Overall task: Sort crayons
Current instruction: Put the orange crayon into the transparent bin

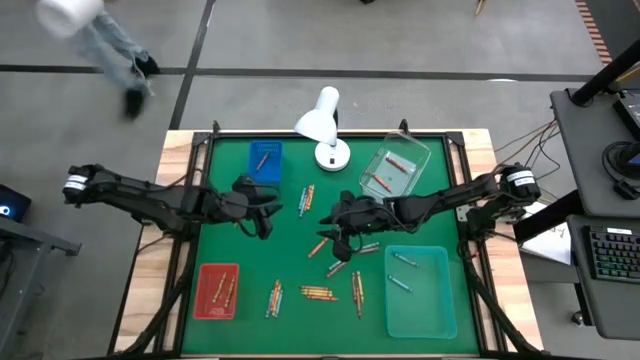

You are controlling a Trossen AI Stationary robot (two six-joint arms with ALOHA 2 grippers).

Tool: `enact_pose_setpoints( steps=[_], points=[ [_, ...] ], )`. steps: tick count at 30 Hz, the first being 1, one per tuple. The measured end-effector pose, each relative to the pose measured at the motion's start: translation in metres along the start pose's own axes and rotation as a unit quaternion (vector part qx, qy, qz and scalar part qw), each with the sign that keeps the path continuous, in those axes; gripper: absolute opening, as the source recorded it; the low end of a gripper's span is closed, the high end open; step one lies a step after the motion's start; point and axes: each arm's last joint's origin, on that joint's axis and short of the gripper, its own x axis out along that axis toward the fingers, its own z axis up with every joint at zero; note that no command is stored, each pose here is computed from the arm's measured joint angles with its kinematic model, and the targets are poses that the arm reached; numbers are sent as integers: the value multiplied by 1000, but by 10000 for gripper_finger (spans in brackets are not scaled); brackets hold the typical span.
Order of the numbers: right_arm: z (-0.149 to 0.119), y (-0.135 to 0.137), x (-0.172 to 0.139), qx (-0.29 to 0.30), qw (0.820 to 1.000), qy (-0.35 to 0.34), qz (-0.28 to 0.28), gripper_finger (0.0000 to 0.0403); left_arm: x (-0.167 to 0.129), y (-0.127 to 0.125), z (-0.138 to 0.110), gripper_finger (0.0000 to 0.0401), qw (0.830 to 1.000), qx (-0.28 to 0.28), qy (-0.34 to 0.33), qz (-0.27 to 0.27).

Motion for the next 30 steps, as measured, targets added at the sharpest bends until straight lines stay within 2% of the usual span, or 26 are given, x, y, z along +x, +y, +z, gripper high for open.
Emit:
enact_pose_setpoints(
  steps=[8,20,24,30],
  points=[
    [12,4,-12,-9,995,101,-26,133,19,-18,-15,115,999,33,34,-5],
    [0,1,-28,29,967,240,-80,134,44,-47,-33,115,994,96,31,-33],
    [-4,5,-33,38,959,266,-87,130,60,-60,-39,115,992,113,8,-50],
    [-8,15,-35,29,959,271,-78,122,88,-75,-56,115,990,129,-7,-58]
  ],
)
